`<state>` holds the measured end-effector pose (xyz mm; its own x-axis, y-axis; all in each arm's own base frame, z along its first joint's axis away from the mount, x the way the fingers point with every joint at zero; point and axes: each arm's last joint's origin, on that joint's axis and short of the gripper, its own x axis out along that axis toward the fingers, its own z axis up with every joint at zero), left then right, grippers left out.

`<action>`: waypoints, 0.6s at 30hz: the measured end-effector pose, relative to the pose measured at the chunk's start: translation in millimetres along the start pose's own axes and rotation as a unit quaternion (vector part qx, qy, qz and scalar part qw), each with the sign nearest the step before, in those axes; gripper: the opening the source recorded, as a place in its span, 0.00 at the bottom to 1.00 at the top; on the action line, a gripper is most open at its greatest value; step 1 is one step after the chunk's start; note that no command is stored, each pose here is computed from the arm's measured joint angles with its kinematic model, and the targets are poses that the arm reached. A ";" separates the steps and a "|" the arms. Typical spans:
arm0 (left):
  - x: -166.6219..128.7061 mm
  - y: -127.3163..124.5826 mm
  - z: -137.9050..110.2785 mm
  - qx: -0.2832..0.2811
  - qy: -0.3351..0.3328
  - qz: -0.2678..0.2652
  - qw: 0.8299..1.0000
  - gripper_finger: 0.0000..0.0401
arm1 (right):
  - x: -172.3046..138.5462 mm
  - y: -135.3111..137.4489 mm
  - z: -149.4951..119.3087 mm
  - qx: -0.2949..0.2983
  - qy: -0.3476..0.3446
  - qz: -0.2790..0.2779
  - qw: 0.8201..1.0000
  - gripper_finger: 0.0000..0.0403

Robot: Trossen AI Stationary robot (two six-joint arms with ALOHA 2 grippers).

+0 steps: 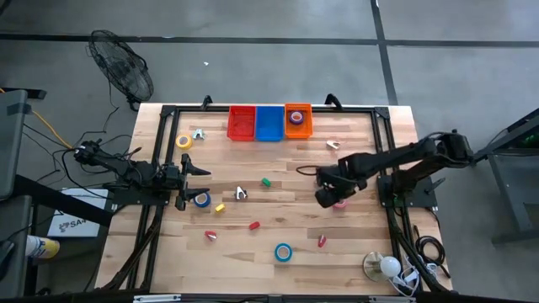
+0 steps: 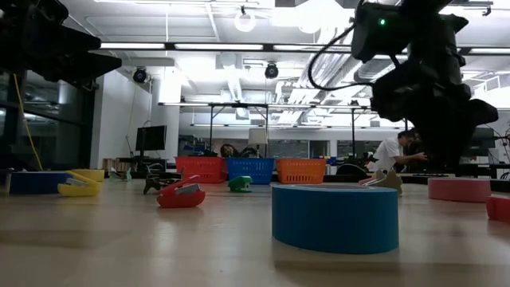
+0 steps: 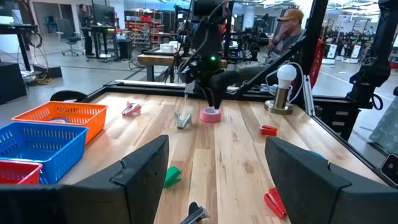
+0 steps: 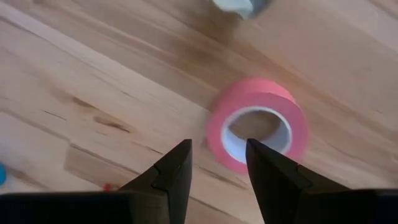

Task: Pick and place Stapler, Stapler remover, tape
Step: Put the pink tape into the orange bin

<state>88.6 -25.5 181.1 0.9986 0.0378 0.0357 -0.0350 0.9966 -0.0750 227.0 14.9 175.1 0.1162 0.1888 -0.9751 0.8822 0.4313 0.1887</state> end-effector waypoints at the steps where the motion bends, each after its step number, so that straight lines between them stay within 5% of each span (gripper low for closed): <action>1: 0.0 0.0 0.0 0.000 0.000 0.000 1.000 0.65 | 0.4 1.5 -1.1 -0.002 -0.007 0.001 1.000 0.35; 18: 0.0 0.0 0.0 0.000 0.000 0.000 1.000 0.65 | 4.6 8.5 -16.3 0.010 -0.081 -0.025 0.996 0.35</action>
<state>88.7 -25.5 181.2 0.9986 0.0380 0.0358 -0.0353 0.9965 -0.0753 227.6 33.8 174.0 0.1430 0.0232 -0.9894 0.8970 0.4195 0.1395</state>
